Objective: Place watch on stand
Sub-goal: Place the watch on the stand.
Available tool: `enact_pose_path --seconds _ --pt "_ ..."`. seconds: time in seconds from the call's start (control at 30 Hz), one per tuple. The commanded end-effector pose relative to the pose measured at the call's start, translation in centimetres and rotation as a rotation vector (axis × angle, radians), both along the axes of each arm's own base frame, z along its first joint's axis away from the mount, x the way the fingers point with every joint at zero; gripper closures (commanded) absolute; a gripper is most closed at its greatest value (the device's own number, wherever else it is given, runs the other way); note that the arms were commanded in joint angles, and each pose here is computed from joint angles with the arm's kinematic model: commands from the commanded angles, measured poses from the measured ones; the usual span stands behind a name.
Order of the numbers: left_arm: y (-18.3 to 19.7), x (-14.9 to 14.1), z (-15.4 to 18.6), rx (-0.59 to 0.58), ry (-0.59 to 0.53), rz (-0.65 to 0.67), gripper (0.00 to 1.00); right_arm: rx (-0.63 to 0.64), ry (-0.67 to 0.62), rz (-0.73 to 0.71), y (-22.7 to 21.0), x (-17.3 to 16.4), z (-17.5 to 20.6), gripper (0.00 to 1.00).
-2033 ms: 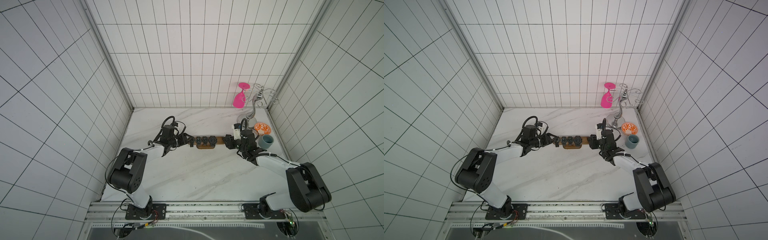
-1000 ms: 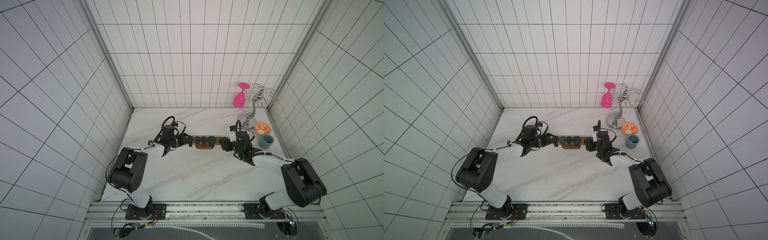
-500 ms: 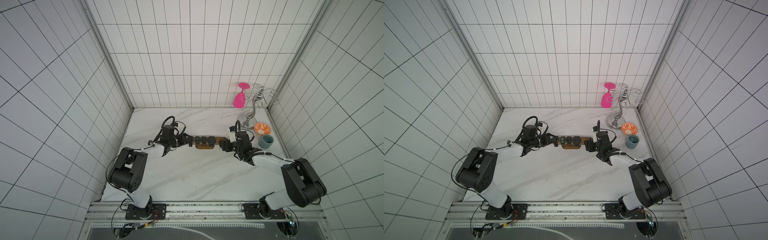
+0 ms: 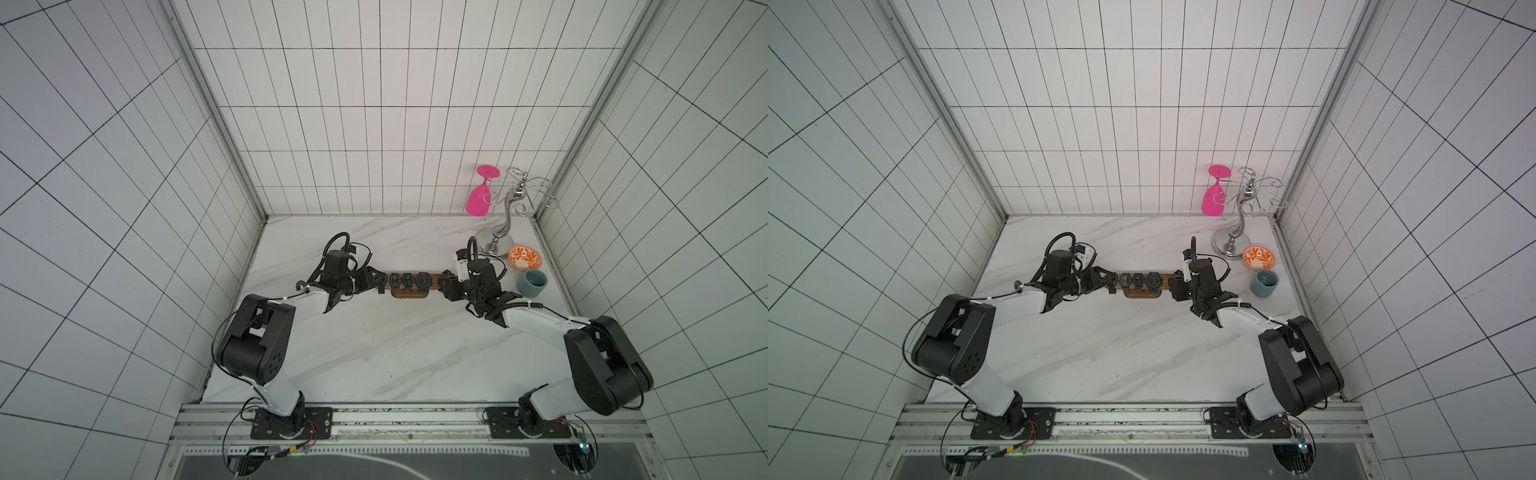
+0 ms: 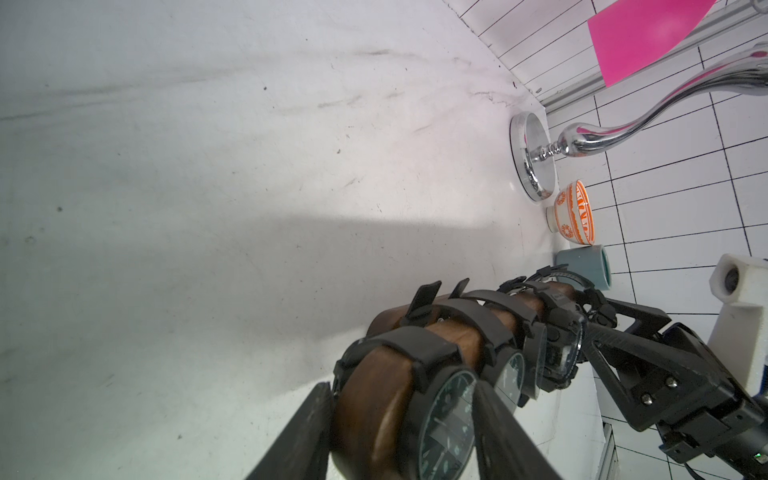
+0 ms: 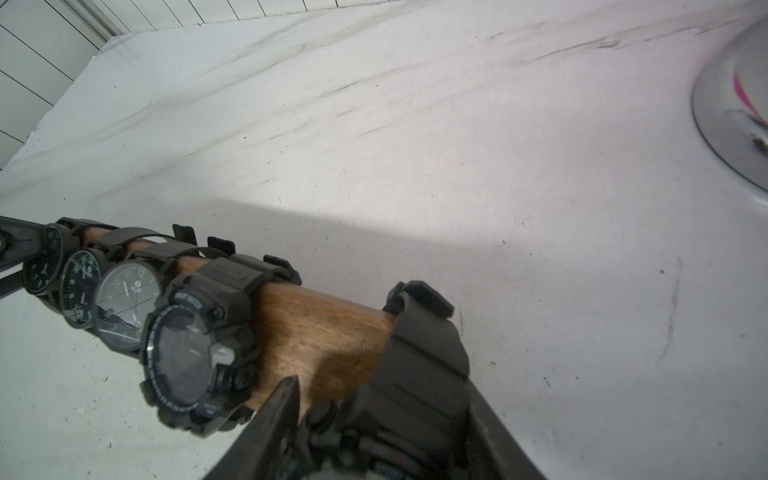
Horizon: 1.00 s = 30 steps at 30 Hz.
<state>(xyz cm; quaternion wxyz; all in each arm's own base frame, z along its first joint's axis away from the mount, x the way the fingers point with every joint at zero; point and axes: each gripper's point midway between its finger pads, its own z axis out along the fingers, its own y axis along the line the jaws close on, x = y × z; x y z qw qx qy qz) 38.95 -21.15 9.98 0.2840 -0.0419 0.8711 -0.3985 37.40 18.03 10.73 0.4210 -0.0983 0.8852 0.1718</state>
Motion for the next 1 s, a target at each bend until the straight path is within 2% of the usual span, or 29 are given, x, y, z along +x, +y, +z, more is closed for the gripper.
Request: enact_pose_path --seconds 0.0,0.5,0.8,0.97 --pt "-0.2 0.9 0.8 -0.016 -0.029 -0.004 0.47 -0.006 -0.102 0.017 1.4 2.2 4.5 0.49" --pt "-0.3 0.9 0.6 -0.016 -0.024 -0.009 0.48 -0.093 -0.081 0.048 3.3 2.7 4.1 0.42" --pt "-0.3 0.9 0.8 -0.015 -0.027 -0.011 0.49 -0.079 -0.081 0.066 4.1 3.1 4.6 0.35" --pt "-0.3 0.9 0.6 -0.014 -0.025 -0.011 0.49 -0.070 -0.085 0.071 4.3 3.1 5.0 0.35"
